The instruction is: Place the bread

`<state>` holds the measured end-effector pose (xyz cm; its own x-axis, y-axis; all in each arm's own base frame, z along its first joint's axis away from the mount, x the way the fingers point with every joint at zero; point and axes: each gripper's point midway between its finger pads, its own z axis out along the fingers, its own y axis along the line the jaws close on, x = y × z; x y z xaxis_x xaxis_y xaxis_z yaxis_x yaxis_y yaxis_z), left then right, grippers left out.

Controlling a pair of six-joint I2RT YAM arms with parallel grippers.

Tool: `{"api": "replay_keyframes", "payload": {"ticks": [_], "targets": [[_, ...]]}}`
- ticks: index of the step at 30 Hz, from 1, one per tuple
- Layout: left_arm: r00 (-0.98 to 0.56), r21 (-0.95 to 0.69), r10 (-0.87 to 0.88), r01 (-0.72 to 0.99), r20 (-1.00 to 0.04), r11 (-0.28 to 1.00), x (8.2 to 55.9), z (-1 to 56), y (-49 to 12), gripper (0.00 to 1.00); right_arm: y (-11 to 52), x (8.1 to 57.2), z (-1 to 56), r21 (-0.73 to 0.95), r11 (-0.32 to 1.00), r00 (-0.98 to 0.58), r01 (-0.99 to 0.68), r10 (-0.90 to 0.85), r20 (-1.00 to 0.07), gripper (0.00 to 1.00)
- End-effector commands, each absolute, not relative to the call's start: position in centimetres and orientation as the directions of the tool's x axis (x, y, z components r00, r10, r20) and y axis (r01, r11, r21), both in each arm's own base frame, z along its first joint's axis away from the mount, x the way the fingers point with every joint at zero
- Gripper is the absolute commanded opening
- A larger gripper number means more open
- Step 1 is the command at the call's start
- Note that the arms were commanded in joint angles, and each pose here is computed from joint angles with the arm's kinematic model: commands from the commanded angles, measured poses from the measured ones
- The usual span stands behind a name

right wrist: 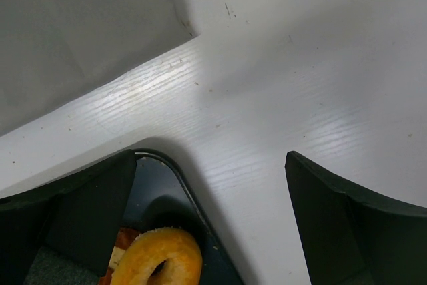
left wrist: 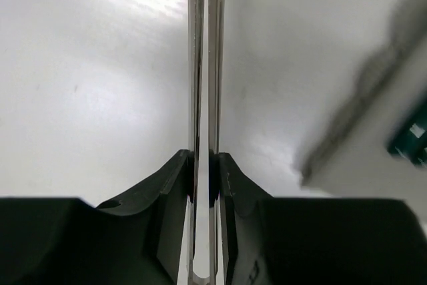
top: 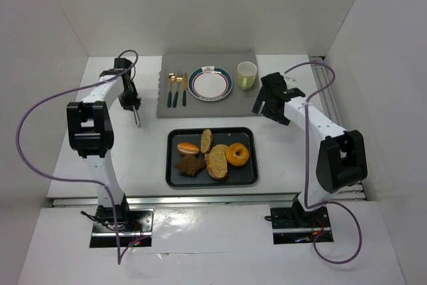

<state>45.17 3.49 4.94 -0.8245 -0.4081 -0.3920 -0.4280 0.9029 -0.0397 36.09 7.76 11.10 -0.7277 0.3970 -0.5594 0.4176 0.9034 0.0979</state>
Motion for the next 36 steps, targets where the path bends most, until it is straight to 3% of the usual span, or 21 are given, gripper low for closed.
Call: {"api": "replay_keyframes", "payload": {"ticks": [1, 7, 12, 17, 22, 28, 36], "targets": [[-0.743, -0.108, -0.277, -0.268, -0.609, 0.957, 45.8, 15.0, 0.5, 0.27, 7.7, 37.2, 13.4, 0.155, 0.894, -0.665, 0.421, 0.421, -0.617, 1.00], [-0.743, -0.174, -0.169, -0.072, -0.648, 0.982, 40.9, 20.4, -7.2, 0.27, 7.6, 36.9, 12.7, 0.147, 0.894, -0.672, 0.423, 0.419, -0.611, 1.00], [-0.773, -0.180, -0.032, 0.108, -0.634, 0.978, 35.0, 20.4, -14.0, 0.25, 7.5, 36.8, 13.7, 0.170, 0.893, -0.652, 0.418, 0.425, -0.628, 1.00], [-0.812, -0.102, 0.074, 0.162, -0.579, 0.982, 29.6, 19.9, -15.1, 0.25, 6.7, 36.7, 16.9, 0.180, 0.893, -0.599, 0.412, 0.414, -0.685, 1.00], [-0.816, -0.122, 0.133, 0.241, -0.563, 0.963, 26.5, 20.8, -16.4, 0.34, 6.3, 36.2, 19.1, 0.199, 0.898, -0.563, 0.393, 0.406, -0.720, 1.00], [-0.829, -0.183, 0.160, 0.299, -0.536, 0.937, 23.7, 21.5, -19.0, 0.57, 6.0, 36.1, 19.5, 0.205, 0.890, -0.555, 0.407, 0.419, -0.719, 1.00], [-0.819, -0.145, 0.182, 0.306, -0.544, 0.941, 23.6, 21.7, -20.6, 0.60, 5.7, 35.8, 19.8, 0.207, 0.888, -0.544, 0.410, 0.420, -0.726, 1.00]]}}
